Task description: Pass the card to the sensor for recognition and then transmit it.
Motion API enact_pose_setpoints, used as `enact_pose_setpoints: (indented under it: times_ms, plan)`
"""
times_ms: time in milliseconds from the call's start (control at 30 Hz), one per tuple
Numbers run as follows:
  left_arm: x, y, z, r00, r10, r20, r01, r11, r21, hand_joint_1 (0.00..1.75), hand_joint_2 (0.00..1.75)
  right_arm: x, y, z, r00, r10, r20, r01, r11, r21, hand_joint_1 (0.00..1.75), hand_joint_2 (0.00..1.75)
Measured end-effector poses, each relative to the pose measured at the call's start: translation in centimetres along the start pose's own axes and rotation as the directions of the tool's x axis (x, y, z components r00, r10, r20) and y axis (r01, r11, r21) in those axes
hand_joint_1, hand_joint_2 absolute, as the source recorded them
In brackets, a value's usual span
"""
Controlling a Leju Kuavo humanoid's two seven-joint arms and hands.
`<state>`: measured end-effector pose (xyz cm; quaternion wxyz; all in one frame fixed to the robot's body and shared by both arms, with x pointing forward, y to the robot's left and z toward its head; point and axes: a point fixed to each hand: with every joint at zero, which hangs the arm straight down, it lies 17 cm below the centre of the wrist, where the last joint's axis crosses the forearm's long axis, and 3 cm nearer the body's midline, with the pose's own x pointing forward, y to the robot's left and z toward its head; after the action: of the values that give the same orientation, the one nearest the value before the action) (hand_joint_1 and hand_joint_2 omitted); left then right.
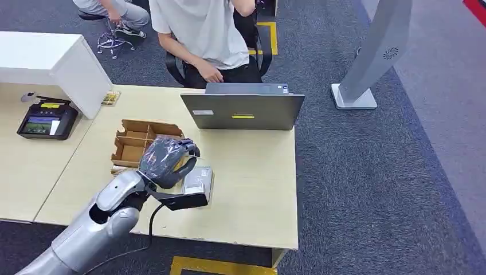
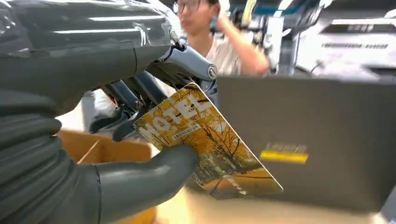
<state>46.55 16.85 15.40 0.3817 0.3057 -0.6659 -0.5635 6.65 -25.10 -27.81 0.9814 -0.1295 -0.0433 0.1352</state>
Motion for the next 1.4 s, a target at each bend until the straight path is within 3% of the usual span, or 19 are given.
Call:
enact_pose_setpoints:
  times_ms: [300, 667, 1100, 1267, 1400]
  plan:
    - [-0.5, -2.0, 1.4, 1.000, 0.000, -0.022, -0.001, 0.999, -0.046, 1.75, 1.75, -0.1, -0.3, -0.1, 1.000, -0.004, -0.004, 0.004, 1.000, -0.006, 0.00, 0.00]
    - [-4.0, -10.5, 4.3, 0.976, -0.078, -0.203, 0.031, 0.974, -0.225, 1.75, 1.75, -0.2, -0.4, -0.1, 1.000, 0.012, -0.009, -0.012, 1.000, -0.012, 0.00, 0.00]
    - [-6.6, -16.0, 5.9, 0.951, -0.121, -0.286, 0.000, 0.922, -0.388, 1.75, 1.75, -0.3, -0.4, -0.1, 0.999, 0.032, -0.014, -0.032, 0.999, -0.009, 0.00, 0.00]
    - [-6.2, -14.1, 4.4, 0.960, -0.062, -0.272, -0.016, 0.961, -0.277, 1.75, 1.75, -0.3, -0.3, -0.1, 0.999, 0.032, -0.012, -0.033, 0.999, -0.004, 0.00, 0.00]
    - [-5.8, -9.5, 2.6, 0.968, -0.041, -0.247, 0.010, 0.992, -0.127, 1.75, 1.75, -0.2, -0.2, -0.1, 0.999, 0.036, -0.001, -0.036, 0.999, 0.000, 0.00, 0.00]
